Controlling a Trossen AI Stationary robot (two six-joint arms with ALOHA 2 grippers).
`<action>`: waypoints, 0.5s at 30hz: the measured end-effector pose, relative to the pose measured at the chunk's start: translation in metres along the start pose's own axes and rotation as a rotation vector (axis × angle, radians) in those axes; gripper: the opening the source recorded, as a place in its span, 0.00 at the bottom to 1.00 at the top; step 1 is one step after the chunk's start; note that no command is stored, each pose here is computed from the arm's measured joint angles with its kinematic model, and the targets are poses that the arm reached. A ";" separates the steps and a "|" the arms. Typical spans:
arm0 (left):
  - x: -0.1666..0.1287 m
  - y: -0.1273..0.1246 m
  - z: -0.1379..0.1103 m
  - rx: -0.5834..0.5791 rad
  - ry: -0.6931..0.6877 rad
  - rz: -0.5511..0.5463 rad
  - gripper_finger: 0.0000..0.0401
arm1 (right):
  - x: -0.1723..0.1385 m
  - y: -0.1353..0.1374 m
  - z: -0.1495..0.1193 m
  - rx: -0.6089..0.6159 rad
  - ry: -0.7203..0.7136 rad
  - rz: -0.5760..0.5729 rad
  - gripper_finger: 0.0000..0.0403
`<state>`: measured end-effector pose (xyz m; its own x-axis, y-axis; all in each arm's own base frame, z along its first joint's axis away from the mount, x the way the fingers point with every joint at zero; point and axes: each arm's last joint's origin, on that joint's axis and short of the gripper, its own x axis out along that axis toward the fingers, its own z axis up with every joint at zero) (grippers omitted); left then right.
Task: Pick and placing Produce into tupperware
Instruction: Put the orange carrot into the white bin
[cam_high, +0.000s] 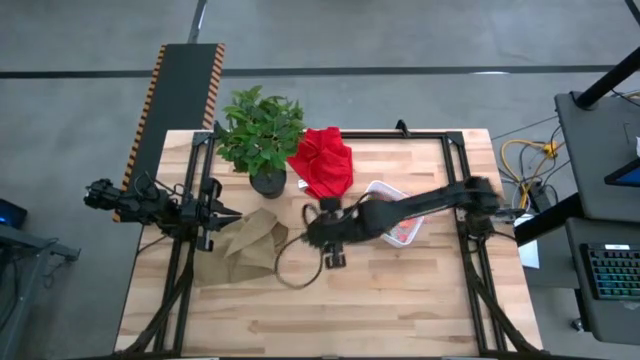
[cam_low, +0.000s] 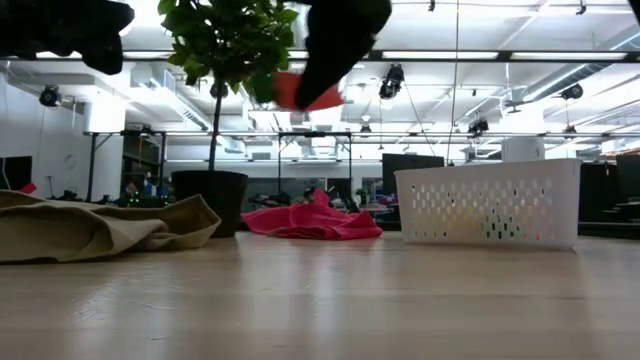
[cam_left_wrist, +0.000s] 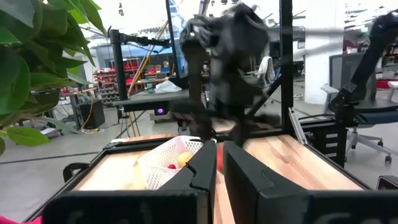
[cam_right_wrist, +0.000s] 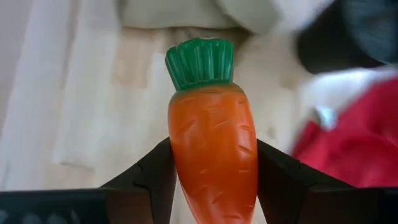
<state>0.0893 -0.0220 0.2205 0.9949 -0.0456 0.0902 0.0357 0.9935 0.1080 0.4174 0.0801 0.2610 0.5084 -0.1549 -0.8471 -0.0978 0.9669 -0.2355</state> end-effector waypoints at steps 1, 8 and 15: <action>0.000 0.000 0.000 0.000 0.000 0.000 0.04 | -0.009 -0.006 -0.004 0.019 -0.010 -0.009 0.43; 0.000 0.000 0.000 -0.024 0.002 -0.012 0.04 | -0.057 -0.042 -0.066 0.230 -0.032 -0.050 0.43; 0.000 -0.001 0.000 -0.024 0.001 -0.019 0.04 | -0.070 -0.045 -0.149 0.431 -0.043 -0.123 0.43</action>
<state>0.0893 -0.0225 0.2201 0.9941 -0.0647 0.0870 0.0572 0.9947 0.0858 0.2589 0.0169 0.2597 0.5302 -0.2738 -0.8025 0.3258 0.9396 -0.1053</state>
